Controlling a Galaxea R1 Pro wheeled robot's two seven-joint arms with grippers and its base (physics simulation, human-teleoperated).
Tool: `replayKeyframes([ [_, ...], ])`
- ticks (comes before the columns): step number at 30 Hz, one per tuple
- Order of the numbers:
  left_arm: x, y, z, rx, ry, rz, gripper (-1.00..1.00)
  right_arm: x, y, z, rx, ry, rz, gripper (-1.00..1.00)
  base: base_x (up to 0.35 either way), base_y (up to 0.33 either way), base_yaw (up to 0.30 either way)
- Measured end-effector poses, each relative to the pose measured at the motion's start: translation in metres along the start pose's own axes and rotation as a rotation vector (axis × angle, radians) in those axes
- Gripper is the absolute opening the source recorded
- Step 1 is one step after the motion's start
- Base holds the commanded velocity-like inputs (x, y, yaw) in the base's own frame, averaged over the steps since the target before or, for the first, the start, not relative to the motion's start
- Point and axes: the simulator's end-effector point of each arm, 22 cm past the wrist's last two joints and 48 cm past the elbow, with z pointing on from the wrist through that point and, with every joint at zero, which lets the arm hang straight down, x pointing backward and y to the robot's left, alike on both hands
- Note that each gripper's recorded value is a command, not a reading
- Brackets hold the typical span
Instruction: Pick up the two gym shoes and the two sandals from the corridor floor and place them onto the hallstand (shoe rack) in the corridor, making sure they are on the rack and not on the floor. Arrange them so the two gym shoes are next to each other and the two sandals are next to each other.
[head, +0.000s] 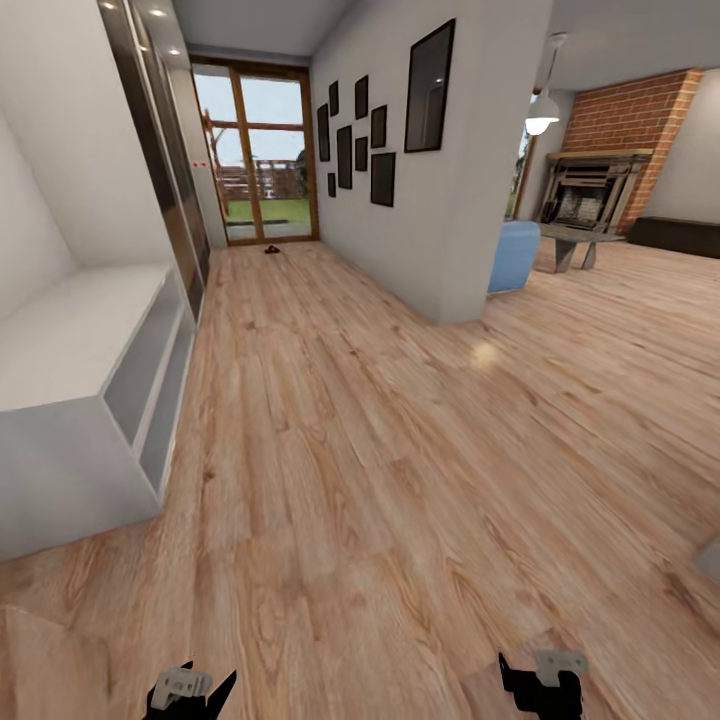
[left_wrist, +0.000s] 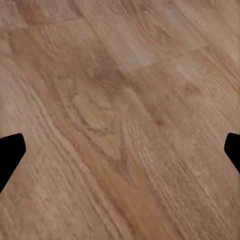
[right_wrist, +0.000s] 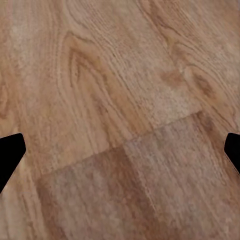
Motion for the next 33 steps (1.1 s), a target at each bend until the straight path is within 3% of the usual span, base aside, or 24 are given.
replayKeyframes([
  [15,-0.0005,0.0005,0.0001,-0.002,-0.001,0.0,1.0,-0.0003,-0.0004,0.0001,0.0,-0.001,-0.001,1.0,0.315,0.094,0.0],
  [33,0.0,0.0003,-0.0001,-0.002,0.0,-0.001,1.0,-0.0004,-0.0007,0.0001,0.001,-0.001,-0.001,1.0,0.333,0.01,0.0],
])
